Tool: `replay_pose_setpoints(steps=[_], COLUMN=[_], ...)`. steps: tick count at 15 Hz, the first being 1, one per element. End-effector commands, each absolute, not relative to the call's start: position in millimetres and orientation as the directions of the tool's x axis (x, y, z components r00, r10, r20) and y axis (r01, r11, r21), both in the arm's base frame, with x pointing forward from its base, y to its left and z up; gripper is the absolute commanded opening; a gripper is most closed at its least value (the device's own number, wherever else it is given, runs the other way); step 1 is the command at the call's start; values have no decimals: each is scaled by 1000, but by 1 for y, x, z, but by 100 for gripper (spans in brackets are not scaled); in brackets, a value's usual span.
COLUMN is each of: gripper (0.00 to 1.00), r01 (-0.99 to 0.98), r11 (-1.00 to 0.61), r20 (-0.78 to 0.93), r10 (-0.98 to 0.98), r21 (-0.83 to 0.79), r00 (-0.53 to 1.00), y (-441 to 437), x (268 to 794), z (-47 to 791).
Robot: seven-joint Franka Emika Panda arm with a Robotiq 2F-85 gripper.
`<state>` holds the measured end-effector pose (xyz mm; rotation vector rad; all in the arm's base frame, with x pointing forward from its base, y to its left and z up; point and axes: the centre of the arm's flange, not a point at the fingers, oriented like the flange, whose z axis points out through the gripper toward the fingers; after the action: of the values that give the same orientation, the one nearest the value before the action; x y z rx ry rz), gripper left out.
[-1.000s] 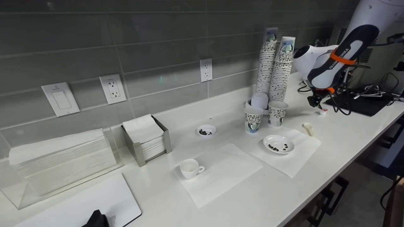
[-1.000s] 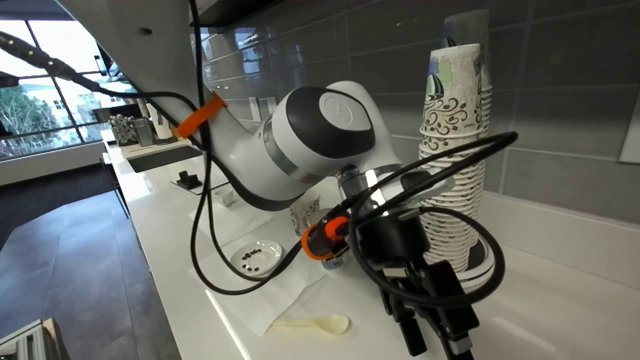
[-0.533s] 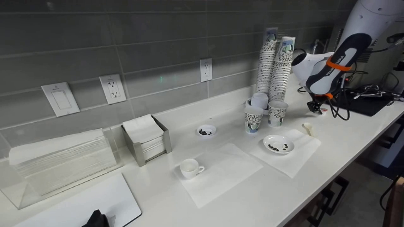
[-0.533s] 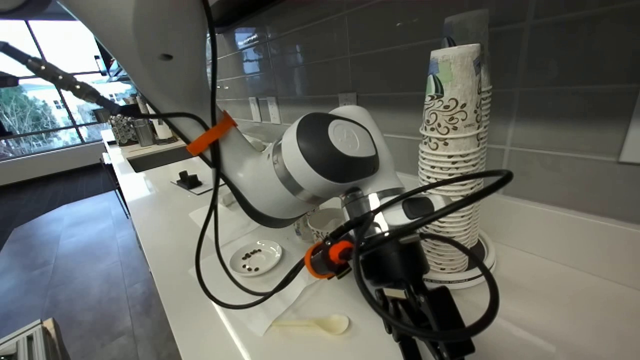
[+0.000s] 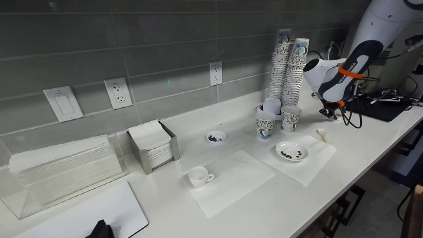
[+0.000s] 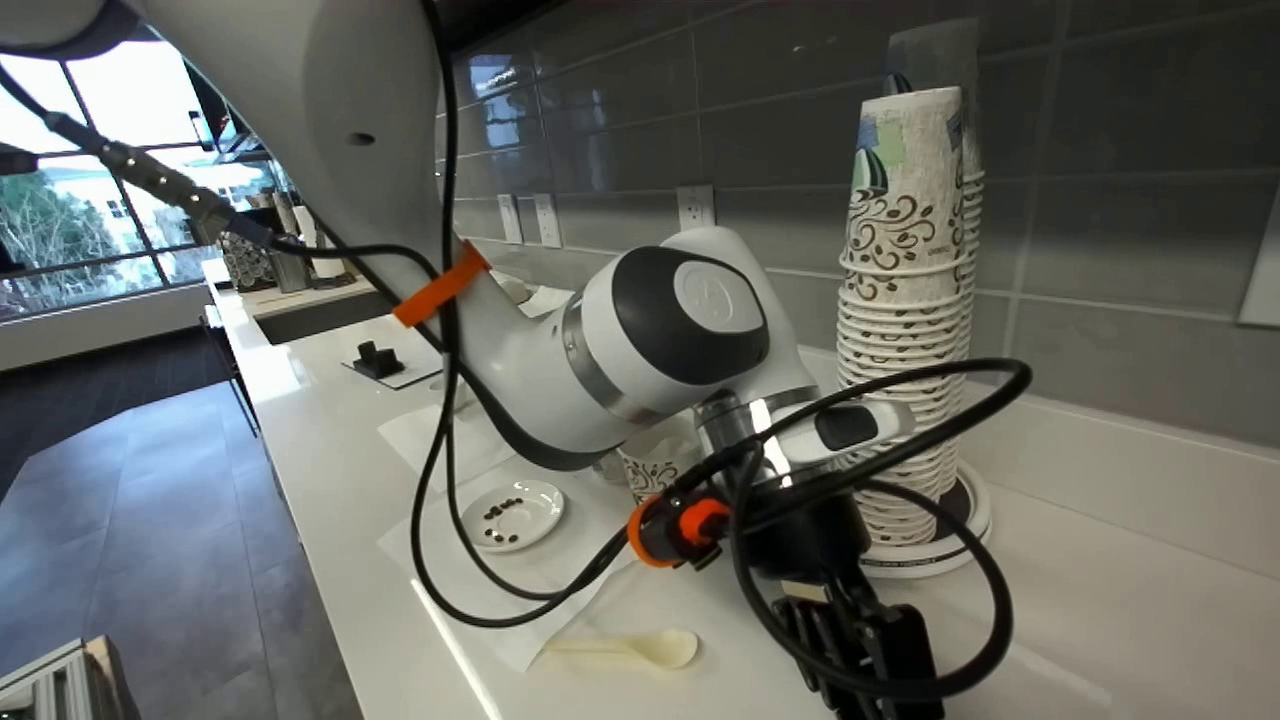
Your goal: Pick up the container on the right and then put it in the small mug on the left
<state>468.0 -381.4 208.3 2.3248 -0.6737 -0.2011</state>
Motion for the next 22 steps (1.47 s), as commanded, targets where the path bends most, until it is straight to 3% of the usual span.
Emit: replay_pose_setpoints(steps=[1, 3, 4, 6, 9, 10, 17, 22], gripper=[31, 25, 27, 23, 3, 0, 0, 0], r01=[-423, -430, -431, -431, -429, -427, -426, -333], r11=[-590, -582, -579, -574, -573, -574, -575, -621], r20=[78, 85, 85, 85, 82, 80, 80, 42], r10=[-519, -526, -528, -531, -531, -530, -529, -435], r21=[688, 690, 692, 696, 698, 699, 698, 709], r00=[851, 846, 845, 843, 843, 844, 845, 900], y=[-387, -389, -390, -391, -391, -391, -393, -380], x=[471, 470, 470, 469, 468, 467, 460, 413], z=[207, 207, 208, 208, 207, 207, 215, 245])
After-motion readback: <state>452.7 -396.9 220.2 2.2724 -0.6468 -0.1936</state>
